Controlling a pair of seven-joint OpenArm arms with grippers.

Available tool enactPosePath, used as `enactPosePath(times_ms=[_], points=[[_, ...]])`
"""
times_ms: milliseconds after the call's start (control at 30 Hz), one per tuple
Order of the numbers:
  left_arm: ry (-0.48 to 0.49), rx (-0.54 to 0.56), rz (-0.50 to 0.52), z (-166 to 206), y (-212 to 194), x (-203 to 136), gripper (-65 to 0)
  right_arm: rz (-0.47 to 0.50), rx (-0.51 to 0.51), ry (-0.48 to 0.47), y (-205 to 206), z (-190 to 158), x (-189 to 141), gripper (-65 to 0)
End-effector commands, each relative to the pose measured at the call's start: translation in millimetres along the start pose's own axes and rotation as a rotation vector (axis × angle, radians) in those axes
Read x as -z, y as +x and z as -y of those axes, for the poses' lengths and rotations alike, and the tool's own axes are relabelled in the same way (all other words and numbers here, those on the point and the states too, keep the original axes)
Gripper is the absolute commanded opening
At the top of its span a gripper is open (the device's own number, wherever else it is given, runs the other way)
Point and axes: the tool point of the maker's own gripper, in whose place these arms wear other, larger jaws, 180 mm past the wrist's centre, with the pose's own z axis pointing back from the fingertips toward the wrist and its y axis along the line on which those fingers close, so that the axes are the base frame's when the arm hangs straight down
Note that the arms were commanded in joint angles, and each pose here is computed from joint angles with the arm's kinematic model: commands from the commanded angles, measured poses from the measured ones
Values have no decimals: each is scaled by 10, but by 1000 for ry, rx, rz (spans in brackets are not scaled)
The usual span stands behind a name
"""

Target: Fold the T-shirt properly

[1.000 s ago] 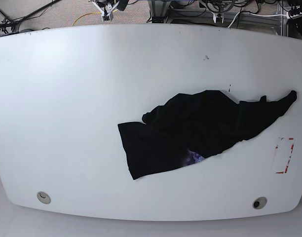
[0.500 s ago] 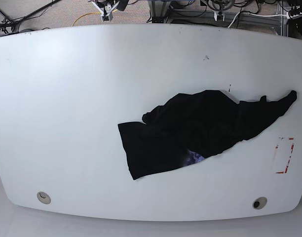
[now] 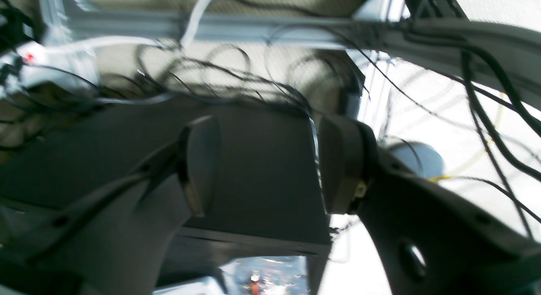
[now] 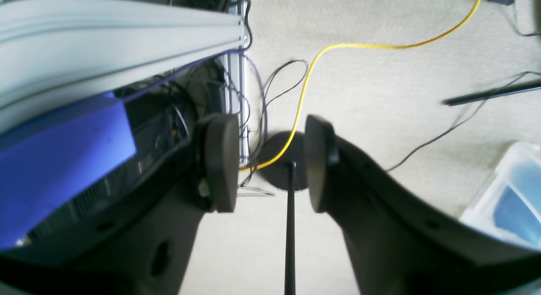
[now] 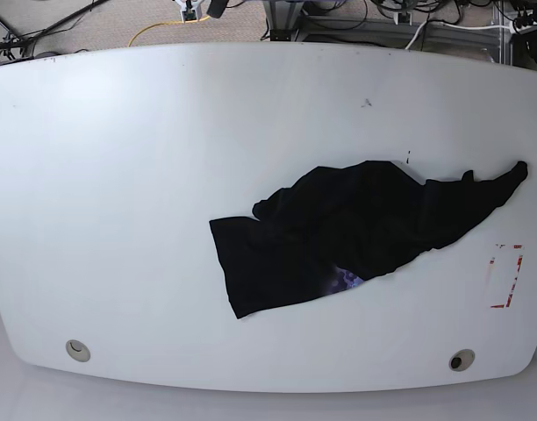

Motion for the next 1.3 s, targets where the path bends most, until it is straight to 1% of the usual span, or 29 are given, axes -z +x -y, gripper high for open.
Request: enactPosePath(times_ms=[0,100,267,333,467,567,633,733,833,933,1033,1167,1267], points=[[19,22,17,-95,-60,-129,-317,24,-4,11,-20,-33,-114,-411],[23,40,50,-106,-47,-267,-317,48,-11,14,-24,-84,-238,-411],[41,77,128,-187,72,-552,-317,90,-32,-28,-15,-40,-502,-411],[47,92,153,-214,119,-658,-317,117,-18,-43,17,10,-611,-411],[53,119,212,-242,254,-885,-317,182,40,-10,73,-112,-834,-411],[54,94,250,-275,335,-1038,-317,213,46,14,103,-168,-1002,-411],[54,59,301,-335,483,-1178,-317,245,63,25,181,-199,-1140,-411],[34,56,351,-392,632,-1365,-317,286,85,18,282,-172,-1349,-411],[9,63,396,-431,781,-1550,-317,355,91,12,481,-153,-1574,-411],[-3,54,427,-471,885,-1700,-317,404,87,30,635,-227,-1766,-411],[-21,62,476,-489,1065,-1856,-317,461,55,41,856,-293,-1985,-411],[-45,81,513,-441,1197,-2032,-317,501,22,40,1061,-321,-2148,-411],[-46,87,552,-423,1325,-2153,-317,533,12,39,1176,-323,-2181,-411]])
